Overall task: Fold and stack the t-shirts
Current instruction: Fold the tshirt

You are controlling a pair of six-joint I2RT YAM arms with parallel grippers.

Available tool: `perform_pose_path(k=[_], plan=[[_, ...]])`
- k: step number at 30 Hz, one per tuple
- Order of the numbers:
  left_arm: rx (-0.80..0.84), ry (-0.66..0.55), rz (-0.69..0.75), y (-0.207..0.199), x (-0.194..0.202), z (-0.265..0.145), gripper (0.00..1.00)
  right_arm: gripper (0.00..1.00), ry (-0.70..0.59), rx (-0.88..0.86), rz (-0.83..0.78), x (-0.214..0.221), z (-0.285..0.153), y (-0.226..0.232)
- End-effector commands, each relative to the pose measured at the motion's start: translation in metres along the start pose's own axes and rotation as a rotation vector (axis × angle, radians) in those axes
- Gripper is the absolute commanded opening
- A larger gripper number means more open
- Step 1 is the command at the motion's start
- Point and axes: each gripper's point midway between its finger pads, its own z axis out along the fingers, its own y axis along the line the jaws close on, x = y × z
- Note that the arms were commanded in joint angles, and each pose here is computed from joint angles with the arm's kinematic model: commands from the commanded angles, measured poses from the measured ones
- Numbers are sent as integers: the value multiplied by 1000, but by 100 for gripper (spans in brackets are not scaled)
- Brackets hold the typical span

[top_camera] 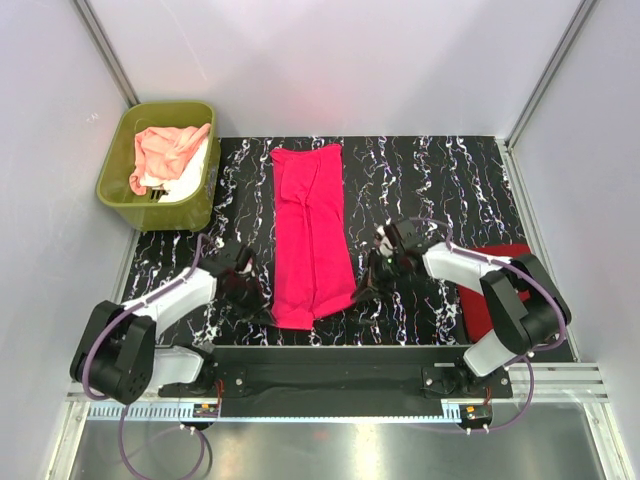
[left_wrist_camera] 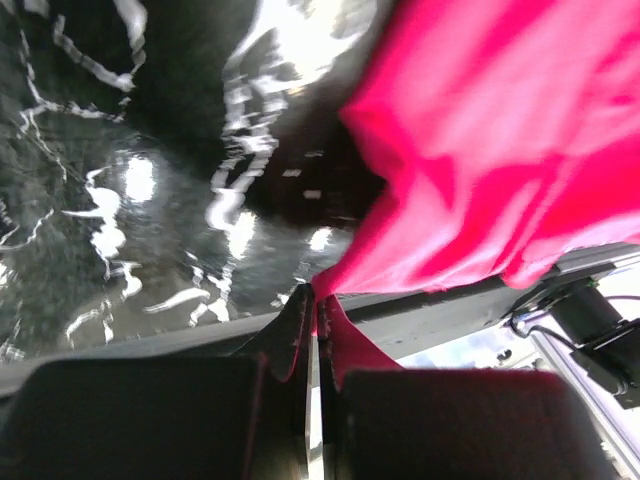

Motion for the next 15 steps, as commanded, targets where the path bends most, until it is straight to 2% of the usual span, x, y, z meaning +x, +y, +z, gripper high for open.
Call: perform_pose_path(k=[1,3,6,14,15], plan=[[-14,-92,75,-24,-26,-24,0,0,-38,5,-72,-25,-11,23],[-31,-98,88,-33,-35,-30,0,0,-42,8,-71,-36,-12,27],[10,-167,126,-72,-66,-53,0,0,-78,-20,-90,-61,-20,48],[73,-223,84,-122,-146,-66,0,0,-116,-11,-119,-134,-28,65],[98,-254,83,-132,-161,-74,0,0,-140,-32,-143,-150,-34,78]])
